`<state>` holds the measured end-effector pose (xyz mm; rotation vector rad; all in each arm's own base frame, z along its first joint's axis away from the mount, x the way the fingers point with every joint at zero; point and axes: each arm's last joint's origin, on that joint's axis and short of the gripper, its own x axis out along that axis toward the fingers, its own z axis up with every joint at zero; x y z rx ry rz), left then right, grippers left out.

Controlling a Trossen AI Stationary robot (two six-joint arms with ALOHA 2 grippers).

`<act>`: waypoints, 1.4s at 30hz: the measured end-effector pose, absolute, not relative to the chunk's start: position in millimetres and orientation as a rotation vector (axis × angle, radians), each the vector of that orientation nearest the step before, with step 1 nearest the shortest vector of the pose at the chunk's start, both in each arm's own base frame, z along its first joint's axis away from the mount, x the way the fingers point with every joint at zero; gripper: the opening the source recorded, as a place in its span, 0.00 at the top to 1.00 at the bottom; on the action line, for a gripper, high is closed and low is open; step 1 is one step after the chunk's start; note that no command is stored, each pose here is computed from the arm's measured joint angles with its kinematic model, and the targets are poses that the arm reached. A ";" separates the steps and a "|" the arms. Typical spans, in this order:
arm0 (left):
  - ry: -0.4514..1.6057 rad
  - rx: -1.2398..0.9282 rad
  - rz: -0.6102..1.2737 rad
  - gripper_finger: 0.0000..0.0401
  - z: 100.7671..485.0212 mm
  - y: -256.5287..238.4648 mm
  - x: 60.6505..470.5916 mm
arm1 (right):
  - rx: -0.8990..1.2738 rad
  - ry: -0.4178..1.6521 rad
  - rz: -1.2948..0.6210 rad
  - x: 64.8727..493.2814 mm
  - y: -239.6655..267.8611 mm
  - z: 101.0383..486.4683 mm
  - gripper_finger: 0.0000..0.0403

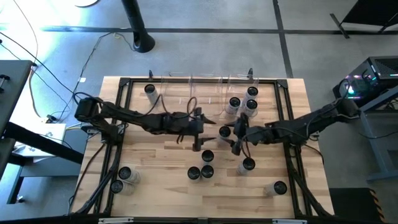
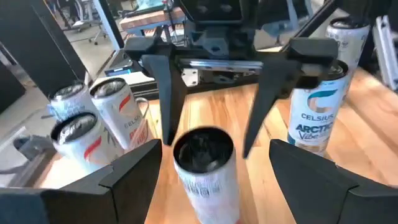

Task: Sort soda cans
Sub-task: Put the white-pink soda can into the right transparent bin

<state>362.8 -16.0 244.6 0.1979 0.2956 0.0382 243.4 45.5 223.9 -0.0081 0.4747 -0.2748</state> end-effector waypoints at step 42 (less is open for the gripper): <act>0.201 0.020 0.068 0.27 197.9 -12.3 331.1 | -0.168 0.372 -0.738 234.1 -80.6 359.9 0.41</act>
